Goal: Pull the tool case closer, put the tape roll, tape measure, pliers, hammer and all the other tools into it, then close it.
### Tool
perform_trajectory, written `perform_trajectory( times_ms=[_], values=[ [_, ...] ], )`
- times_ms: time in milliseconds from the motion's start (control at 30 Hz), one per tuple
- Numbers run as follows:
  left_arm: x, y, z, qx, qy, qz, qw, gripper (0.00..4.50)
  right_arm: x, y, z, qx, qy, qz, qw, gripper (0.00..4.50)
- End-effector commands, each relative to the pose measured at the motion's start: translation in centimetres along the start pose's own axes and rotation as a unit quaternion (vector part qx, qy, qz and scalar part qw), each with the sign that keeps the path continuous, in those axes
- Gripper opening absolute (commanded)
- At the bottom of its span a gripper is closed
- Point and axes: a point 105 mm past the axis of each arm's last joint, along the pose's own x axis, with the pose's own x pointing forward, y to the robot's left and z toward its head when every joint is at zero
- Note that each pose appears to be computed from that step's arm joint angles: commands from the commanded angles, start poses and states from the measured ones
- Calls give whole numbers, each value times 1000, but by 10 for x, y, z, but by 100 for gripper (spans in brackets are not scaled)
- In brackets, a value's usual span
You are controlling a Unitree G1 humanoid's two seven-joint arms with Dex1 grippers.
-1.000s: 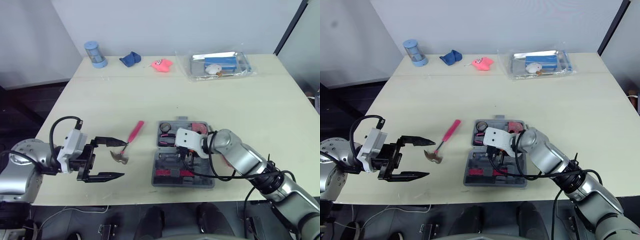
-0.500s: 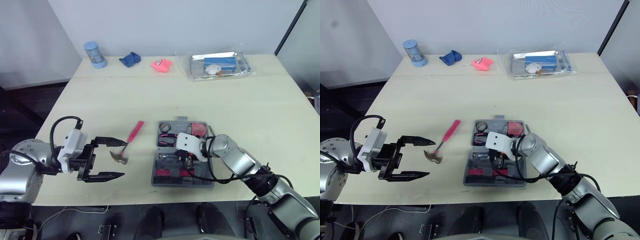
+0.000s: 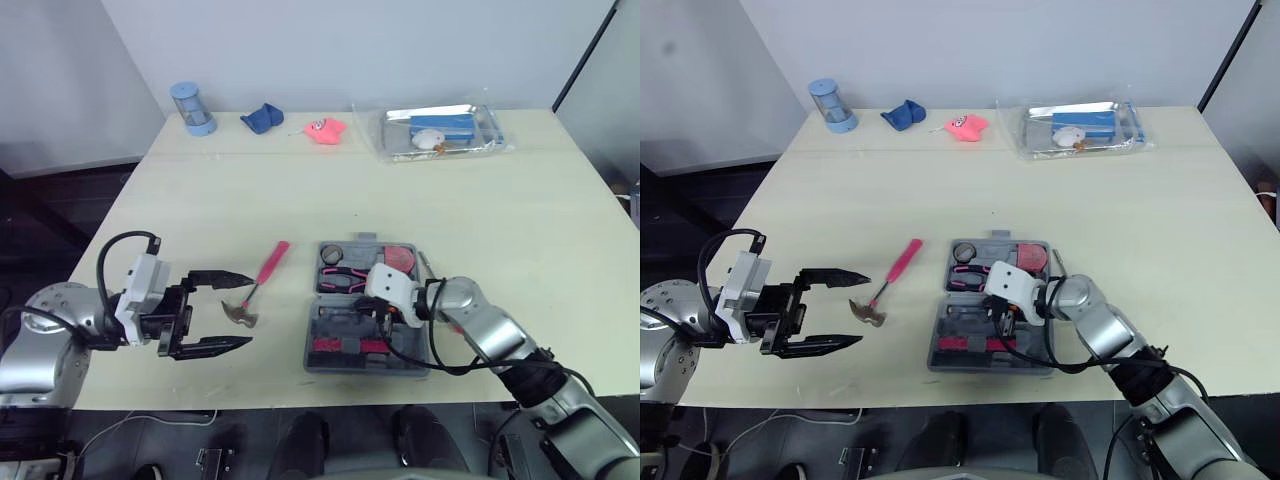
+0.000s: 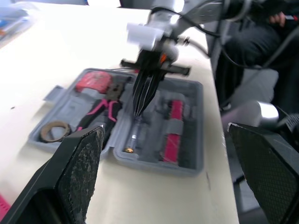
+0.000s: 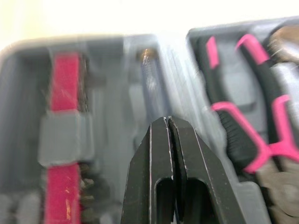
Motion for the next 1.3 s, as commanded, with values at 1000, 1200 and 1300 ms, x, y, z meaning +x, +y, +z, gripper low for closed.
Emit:
perform_trajectory(
  times_ms=[1000, 1200, 1300],
  values=[
    [-88, -35, -116, -179, 7, 415, 892, 450, -286, 50, -147, 233, -35, -500, 833, 444],
    [-90, -34, -117, -181, 11, 419, 890, 450, -290, 48, -145, 225, -37, -506, 832, 444],
    [-87, -25, -113, -173, 10, 421, 891, 450, -277, 38, -129, 206, -49, -478, 852, 444]
  ],
)
